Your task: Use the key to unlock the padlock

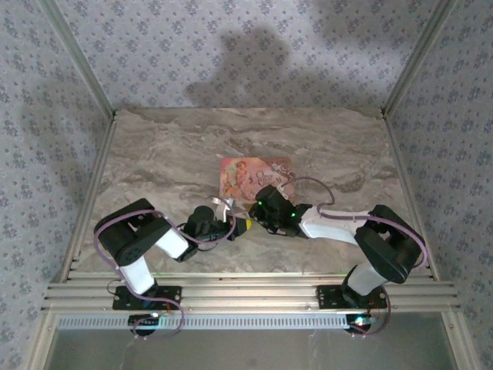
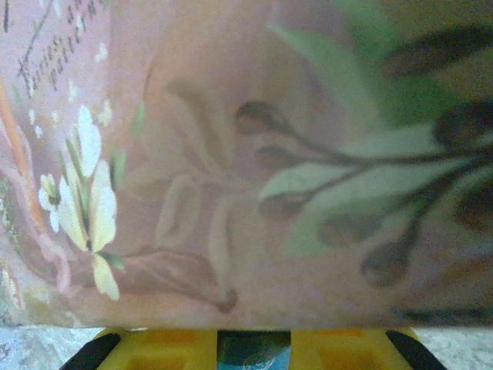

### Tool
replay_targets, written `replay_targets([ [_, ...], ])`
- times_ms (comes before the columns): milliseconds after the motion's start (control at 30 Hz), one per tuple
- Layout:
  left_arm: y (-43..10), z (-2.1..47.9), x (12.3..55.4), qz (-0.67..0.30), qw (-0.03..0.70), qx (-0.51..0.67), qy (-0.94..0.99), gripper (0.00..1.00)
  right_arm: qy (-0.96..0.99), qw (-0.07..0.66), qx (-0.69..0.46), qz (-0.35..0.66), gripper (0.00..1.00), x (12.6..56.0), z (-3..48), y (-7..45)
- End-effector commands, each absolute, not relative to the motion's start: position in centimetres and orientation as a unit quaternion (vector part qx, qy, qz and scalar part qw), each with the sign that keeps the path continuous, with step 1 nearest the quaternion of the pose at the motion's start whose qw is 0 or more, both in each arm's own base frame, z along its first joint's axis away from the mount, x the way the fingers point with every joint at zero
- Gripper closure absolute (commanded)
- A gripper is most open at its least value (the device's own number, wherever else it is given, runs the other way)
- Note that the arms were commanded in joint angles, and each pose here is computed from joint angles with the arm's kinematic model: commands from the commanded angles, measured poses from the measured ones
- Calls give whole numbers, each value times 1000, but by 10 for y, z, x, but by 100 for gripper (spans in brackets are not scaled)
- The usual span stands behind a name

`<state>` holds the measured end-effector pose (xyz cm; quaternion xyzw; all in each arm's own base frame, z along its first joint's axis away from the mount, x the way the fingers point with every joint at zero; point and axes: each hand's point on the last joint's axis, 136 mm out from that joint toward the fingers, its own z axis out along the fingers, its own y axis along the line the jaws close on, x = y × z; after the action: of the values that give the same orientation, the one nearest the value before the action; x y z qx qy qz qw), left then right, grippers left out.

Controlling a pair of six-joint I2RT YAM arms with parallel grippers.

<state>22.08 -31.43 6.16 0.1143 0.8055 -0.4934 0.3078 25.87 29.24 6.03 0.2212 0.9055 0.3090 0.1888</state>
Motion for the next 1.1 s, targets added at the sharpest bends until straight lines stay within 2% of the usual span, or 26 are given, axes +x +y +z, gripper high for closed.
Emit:
replay_targets([
  [0, -343, 121, 225, -524, 389, 175, 737, 100, 906, 139, 204, 343, 100, 237, 57, 317],
  [200, -341, 71, 204, -350, 438, 310, 768, 100, 909, 142, 198, 337, 100, 238, 66, 307],
  [367, -334, 61, 205, -293, 457, 340, 768, 100, 914, 136, 196, 329, 98, 234, 65, 302],
  [433, -334, 60, 205, -291, 458, 341, 768, 100, 914, 136, 198, 326, 84, 233, 65, 299],
  [567, -331, 61, 204, -296, 460, 334, 768, 100, 916, 137, 200, 320, 69, 232, 63, 296],
  [633, -329, 61, 203, -299, 460, 329, 769, 100, 916, 139, 201, 318, 55, 232, 63, 295],
  [700, -329, 62, 203, -300, 461, 327, 768, 100, 917, 141, 201, 316, 48, 232, 62, 294],
  [1067, -329, 68, 205, -297, 463, 327, 768, 100, 919, 156, 202, 301, 47, 234, 64, 285],
])
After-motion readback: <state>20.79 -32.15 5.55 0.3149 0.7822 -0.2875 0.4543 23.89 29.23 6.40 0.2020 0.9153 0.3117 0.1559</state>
